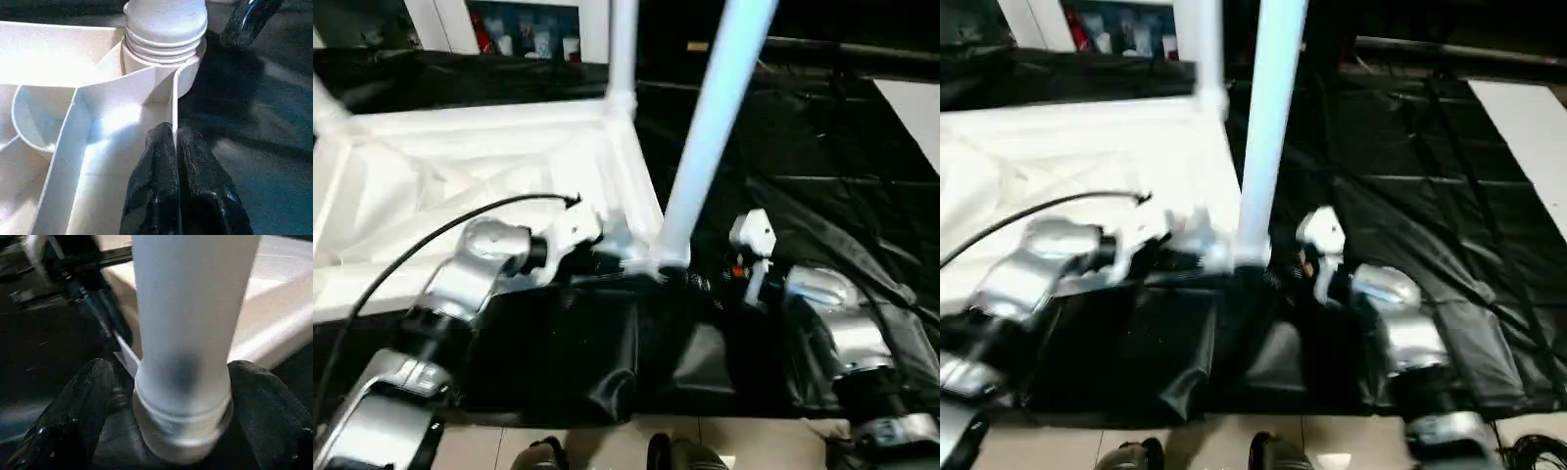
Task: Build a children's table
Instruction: Rotate leg to tighten
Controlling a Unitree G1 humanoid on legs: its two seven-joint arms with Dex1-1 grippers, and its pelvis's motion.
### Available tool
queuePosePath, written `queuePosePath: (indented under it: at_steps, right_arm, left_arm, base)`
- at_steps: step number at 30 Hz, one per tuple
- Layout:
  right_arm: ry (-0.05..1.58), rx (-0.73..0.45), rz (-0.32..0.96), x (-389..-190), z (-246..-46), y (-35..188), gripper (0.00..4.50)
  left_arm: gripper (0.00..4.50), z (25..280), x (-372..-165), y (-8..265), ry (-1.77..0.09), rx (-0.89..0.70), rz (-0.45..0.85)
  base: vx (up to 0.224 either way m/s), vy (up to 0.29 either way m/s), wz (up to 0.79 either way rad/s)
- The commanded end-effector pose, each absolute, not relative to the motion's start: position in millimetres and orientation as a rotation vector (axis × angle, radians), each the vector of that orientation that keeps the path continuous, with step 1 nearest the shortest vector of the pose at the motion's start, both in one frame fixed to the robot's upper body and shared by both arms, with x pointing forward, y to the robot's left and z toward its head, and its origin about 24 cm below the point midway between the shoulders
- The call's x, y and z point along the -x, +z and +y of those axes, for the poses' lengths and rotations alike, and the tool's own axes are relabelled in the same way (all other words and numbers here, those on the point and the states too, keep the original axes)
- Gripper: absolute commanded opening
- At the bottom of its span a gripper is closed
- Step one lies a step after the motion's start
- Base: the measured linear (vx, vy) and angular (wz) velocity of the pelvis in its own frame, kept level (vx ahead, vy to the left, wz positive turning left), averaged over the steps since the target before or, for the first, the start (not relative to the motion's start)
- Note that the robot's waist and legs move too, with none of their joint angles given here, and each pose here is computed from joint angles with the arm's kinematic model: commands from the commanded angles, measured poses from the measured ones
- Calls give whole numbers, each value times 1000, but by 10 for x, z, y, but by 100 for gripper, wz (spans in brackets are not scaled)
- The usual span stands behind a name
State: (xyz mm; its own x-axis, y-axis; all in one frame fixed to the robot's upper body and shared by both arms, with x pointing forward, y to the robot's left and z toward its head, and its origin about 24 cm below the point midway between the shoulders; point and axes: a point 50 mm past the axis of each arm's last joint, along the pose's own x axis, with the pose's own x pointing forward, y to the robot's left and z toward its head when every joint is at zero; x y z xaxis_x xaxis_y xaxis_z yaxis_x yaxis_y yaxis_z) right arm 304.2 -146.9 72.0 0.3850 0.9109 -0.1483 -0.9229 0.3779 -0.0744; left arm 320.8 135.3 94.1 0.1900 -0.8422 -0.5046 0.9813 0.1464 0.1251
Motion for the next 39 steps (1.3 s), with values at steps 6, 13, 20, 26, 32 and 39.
queuePosePath:
  at_steps: [6, 13, 20, 26, 32, 39]
  right_arm:
    - [1290, 164, 107, -2965, -1444, 718, 349]
    - [1318, 157, 100, -2973, -1413, 736, 293]
    - [1328, 168, 111, -2969, -1424, 716, 254]
    - [1292, 156, 116, -2984, -1430, 694, 252]
    - [968, 36, 96, -3170, -1368, 609, 252]
    - [557, -102, 158, -3294, -1058, 433, 251]
  left_arm:
    - [0, 1327, -3025, 720, -1477, -414, 449]
    - [0, 1358, -3023, 731, -1480, -426, 458]
    - [0, 1359, -3029, 743, -1476, -428, 456]
    - [0, 1362, -3048, 738, -1455, -434, 453]
    - [0, 1321, -3242, 733, -1259, -442, 418]
    - [0, 1089, -3448, 723, -1093, -426, 419]
  base:
    - [0, 0, 0]
    - [0, 0, 0]
    - [0, 0, 0]
    - [0, 0, 0]
    - [0, 0, 0]
    - [0, 0, 0]
